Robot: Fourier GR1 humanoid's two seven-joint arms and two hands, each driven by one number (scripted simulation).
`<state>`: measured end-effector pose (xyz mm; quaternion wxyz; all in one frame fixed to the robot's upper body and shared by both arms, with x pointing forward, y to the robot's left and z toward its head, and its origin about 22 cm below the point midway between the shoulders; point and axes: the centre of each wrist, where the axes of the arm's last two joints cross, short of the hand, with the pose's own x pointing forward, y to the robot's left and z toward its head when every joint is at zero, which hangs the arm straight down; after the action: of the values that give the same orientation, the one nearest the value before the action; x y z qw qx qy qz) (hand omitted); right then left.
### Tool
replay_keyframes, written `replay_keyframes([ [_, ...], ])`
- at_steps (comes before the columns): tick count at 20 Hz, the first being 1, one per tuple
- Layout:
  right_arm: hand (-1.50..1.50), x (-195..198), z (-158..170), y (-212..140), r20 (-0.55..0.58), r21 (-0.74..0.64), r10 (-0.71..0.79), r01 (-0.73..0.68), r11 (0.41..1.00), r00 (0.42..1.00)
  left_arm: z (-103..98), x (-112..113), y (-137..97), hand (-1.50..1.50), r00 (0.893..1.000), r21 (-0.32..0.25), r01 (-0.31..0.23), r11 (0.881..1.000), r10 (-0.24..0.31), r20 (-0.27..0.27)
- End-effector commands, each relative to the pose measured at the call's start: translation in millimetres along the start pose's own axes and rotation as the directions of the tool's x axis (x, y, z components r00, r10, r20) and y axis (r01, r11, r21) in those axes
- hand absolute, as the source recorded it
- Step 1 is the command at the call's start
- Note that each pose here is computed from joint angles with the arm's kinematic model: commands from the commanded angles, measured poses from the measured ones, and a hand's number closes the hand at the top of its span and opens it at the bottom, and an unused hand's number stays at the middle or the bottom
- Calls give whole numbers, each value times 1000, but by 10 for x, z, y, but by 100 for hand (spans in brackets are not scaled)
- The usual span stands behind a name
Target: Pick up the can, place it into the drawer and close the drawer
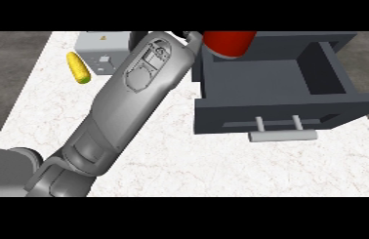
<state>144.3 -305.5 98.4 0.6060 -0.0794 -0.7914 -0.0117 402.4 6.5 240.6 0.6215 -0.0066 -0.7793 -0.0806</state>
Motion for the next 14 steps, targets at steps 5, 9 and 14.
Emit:
replay_keyframes([
  [5,-150,-15,-139,71,7,17,3,-3,1000,1000,-142,1,-205,150,998,-6,63,998,-63,-4],
  [9,-150,-102,-85,78,-6,44,-18,18,999,1000,-188,-296,-115,150,997,4,78,997,-78,-25],
  [14,-150,81,-282,207,25,29,-14,13,999,1000,-178,-22,-324,150,995,0,92,996,-92,-38],
])
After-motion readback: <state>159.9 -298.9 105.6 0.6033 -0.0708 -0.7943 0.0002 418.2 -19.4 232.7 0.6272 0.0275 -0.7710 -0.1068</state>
